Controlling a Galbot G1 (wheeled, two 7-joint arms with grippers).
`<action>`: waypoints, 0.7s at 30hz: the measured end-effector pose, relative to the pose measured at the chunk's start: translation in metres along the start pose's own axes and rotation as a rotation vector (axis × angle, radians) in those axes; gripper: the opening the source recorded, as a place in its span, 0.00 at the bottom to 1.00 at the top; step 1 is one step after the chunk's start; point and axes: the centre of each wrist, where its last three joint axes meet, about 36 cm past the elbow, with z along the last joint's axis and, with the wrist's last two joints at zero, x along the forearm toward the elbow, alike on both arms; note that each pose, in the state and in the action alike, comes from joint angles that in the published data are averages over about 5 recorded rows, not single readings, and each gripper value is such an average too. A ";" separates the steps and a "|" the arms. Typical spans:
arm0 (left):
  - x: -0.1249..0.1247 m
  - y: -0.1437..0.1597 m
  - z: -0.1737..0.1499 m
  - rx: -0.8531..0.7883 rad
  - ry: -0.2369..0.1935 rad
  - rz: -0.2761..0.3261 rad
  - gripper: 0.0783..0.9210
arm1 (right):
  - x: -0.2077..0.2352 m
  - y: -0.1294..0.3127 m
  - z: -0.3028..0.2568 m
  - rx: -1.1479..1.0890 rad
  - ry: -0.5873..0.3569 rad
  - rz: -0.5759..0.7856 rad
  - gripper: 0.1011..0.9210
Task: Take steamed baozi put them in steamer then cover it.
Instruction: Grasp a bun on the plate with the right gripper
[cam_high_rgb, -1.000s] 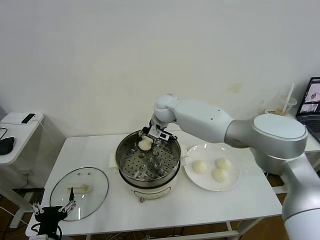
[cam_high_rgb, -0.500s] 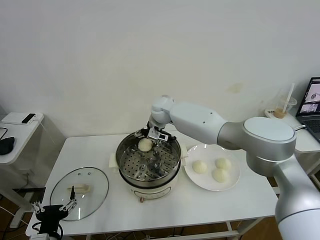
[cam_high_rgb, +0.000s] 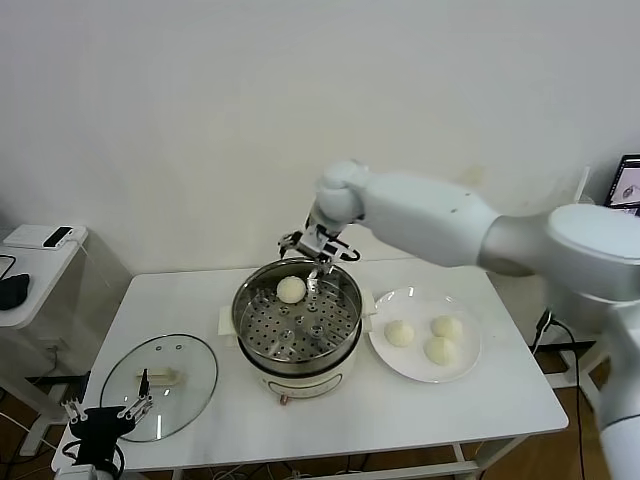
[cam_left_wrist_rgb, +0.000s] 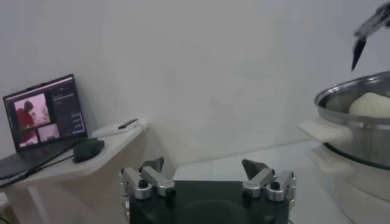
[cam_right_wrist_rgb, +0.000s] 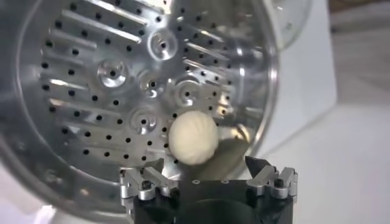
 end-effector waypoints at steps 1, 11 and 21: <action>0.000 0.000 -0.001 0.000 -0.001 0.002 0.88 | 0.007 0.007 0.003 -0.037 0.005 0.002 0.88; -0.006 -0.001 -0.005 -0.009 -0.013 0.019 0.88 | 0.065 0.099 0.038 -0.378 0.076 0.007 0.88; -0.011 0.004 -0.003 -0.022 -0.007 0.014 0.88 | 0.064 0.187 0.065 -0.617 0.130 -0.019 0.88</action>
